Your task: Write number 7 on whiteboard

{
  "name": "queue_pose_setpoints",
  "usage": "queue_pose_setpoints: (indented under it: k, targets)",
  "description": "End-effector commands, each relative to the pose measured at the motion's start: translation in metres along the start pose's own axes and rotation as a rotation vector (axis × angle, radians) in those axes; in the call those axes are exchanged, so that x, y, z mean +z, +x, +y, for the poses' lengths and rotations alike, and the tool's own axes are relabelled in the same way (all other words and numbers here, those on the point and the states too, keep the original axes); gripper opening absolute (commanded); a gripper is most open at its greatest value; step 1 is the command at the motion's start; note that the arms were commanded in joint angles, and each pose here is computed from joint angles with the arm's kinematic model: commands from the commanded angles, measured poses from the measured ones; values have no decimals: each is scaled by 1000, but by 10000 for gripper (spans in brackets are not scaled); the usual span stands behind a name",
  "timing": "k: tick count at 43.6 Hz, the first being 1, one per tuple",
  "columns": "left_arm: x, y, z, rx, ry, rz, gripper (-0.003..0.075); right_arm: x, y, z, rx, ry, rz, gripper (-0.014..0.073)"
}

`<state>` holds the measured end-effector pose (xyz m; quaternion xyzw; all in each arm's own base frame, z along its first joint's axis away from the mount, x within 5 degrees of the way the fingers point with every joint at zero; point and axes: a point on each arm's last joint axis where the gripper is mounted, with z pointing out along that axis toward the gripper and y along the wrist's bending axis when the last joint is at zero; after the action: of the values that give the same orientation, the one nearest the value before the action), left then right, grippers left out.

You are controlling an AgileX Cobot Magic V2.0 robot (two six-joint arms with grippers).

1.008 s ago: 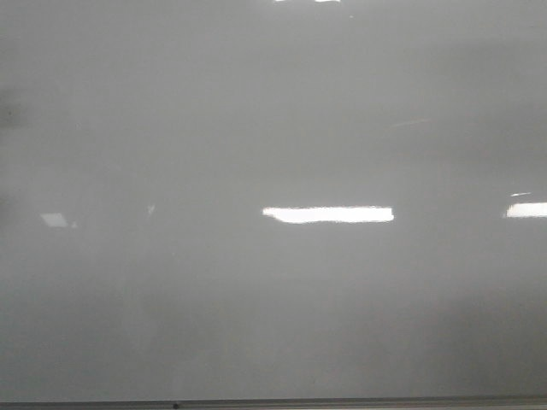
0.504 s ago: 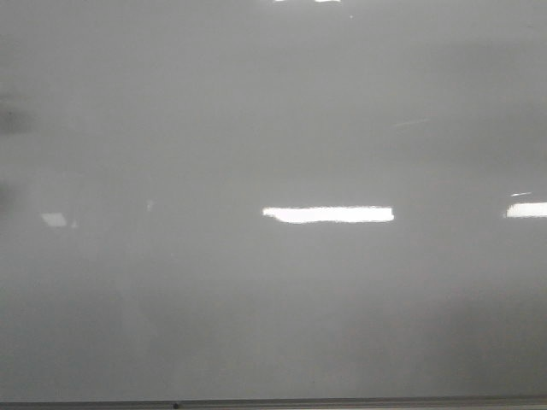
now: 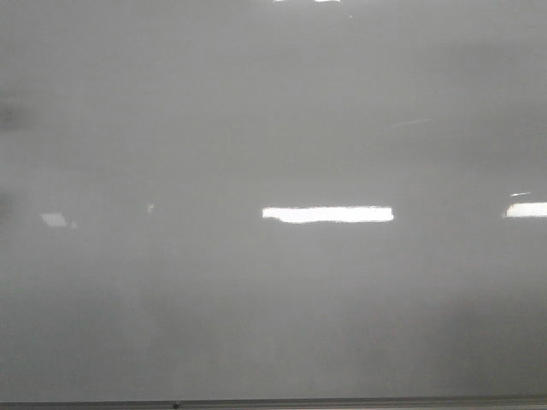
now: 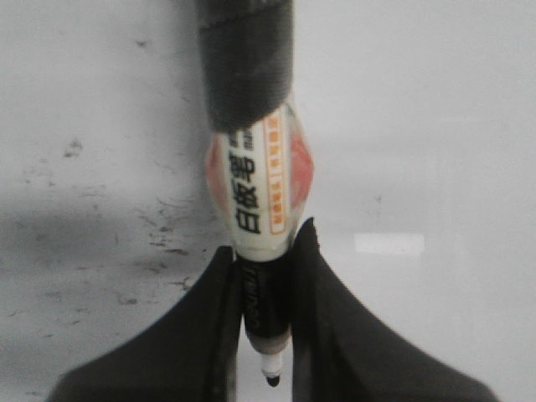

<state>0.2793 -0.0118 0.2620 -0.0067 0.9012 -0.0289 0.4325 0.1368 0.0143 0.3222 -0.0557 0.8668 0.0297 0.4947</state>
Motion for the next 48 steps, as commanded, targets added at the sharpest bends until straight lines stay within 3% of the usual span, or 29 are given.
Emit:
queue_pose_setpoints:
  k: [1,12,18,35,48]
  targets:
    - [-32,-25,-3,48,7,-119,-20,-7,-17,0,-7,2,-92,510]
    - [-92,-43,-8,227,33,13,-20,-18,-27,1,-10,-5,-67,510]
    - [-110,-49,-22,345,119,98,-20,-25,-34,1,-12,-8,-60,510]
    - [-110,-25,-104,816,488,255,-20,-11,-38,2,-96,-35,100,510]
    - [-95,2,-168,1097,675,299,-20,23,-33,34,-364,-292,212,510]
